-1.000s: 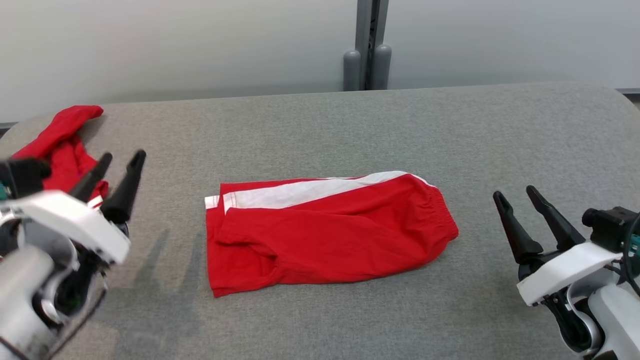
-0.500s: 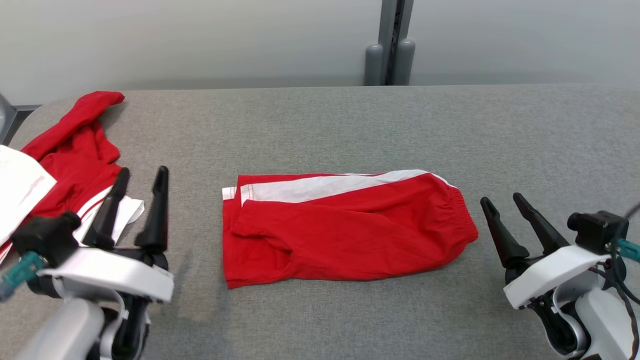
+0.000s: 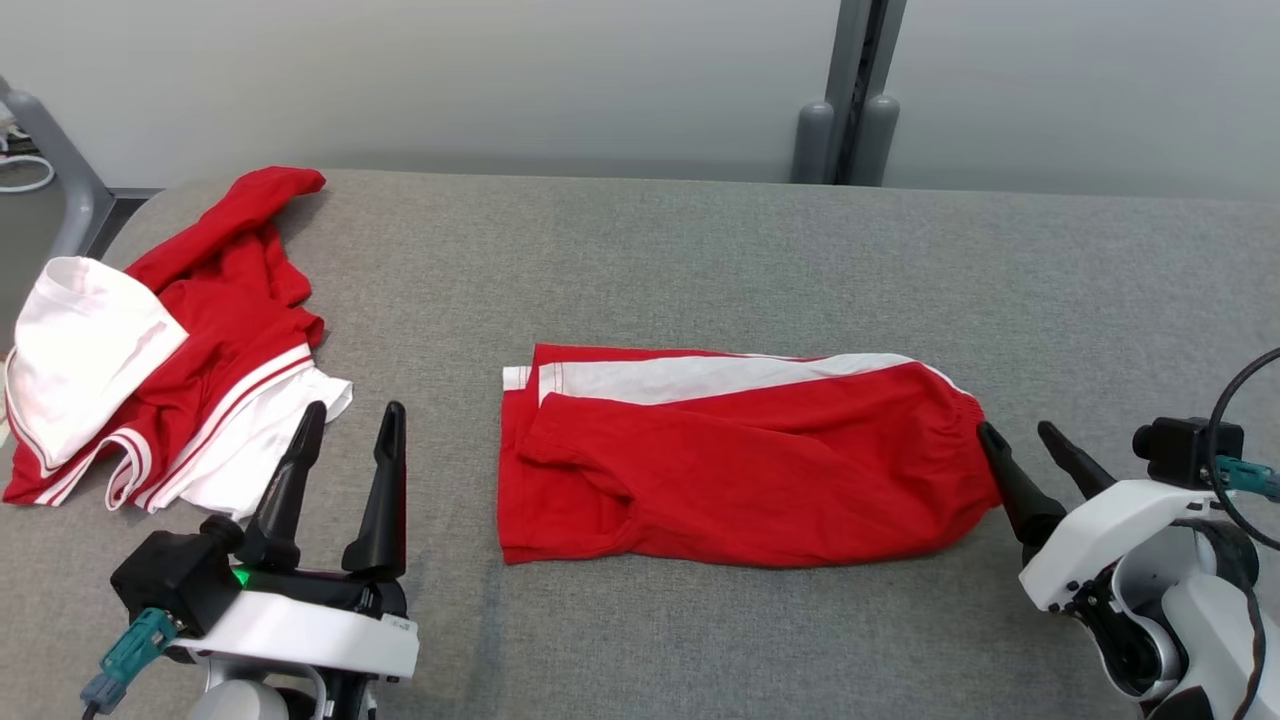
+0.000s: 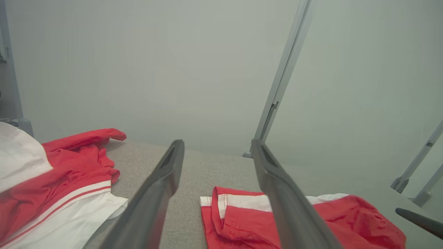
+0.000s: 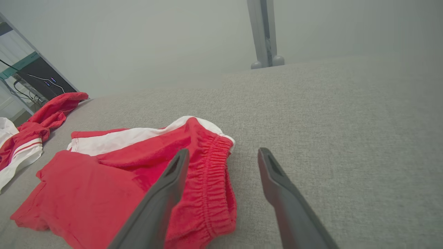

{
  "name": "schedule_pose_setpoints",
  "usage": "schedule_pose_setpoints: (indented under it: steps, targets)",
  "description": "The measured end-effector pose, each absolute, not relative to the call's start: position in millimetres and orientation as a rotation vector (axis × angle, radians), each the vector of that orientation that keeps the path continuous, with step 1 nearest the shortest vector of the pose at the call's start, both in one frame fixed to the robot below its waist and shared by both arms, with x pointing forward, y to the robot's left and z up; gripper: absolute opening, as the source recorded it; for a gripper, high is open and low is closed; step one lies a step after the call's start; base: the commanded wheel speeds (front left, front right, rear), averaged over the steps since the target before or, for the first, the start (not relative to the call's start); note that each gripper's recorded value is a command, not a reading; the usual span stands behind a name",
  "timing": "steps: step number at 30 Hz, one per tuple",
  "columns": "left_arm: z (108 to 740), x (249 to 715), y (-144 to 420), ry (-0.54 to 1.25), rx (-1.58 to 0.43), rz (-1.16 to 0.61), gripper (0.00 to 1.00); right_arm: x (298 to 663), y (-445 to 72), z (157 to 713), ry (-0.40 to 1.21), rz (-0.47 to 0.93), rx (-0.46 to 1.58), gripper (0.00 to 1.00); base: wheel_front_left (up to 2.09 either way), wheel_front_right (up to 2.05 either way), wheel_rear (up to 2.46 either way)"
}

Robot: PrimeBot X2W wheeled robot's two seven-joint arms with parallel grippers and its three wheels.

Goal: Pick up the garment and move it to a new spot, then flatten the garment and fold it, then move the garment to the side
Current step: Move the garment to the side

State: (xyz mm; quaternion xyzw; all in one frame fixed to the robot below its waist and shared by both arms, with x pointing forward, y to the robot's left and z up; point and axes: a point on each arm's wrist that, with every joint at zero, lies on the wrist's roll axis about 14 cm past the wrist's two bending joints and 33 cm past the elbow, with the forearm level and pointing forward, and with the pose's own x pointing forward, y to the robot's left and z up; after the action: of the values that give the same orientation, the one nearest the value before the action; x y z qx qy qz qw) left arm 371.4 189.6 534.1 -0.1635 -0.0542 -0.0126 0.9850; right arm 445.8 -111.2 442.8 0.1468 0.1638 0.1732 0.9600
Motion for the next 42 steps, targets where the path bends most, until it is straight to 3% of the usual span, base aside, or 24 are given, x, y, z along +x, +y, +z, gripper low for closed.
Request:
schedule_pose_setpoints:
  steps: [16,27,28,29,30,31,42]
  targets:
    - [515.9,359.3,203.6,-0.095,-0.342,0.022,1.0,440.9,-102.7,391.2,0.666,0.303,0.448,1.0,0.0,0.0,0.0]
    - [511.4,357.7,212.3,-0.095,-0.346,0.053,1.0,435.3,-75.4,379.1,0.783,0.354,0.517,1.0,0.0,0.0,0.0]
    - [510.3,357.3,212.8,-0.092,-0.345,0.056,1.0,435.4,-74.4,378.8,0.786,0.356,0.515,0.82,0.0,0.0,0.0]
    - [509.9,357.0,212.9,-0.092,-0.346,0.055,1.0,435.2,-74.0,378.2,0.788,0.356,0.516,0.45,0.0,0.0,0.0]
    - [509.5,356.8,213.3,-0.091,-0.346,0.057,1.0,435.1,-74.2,377.6,0.791,0.355,0.516,0.15,0.0,0.0,0.0]
    - [508.8,356.5,214.2,-0.09,-0.345,0.059,1.0,435.3,-74.4,377.1,0.793,0.354,0.514,0.0,0.0,0.0,0.0]
    - [508.3,360.5,207.8,-0.09,-0.347,0.036,1.0,446.0,-83.9,393.4,0.685,0.329,0.523,0.0,0.0,0.0,0.0]
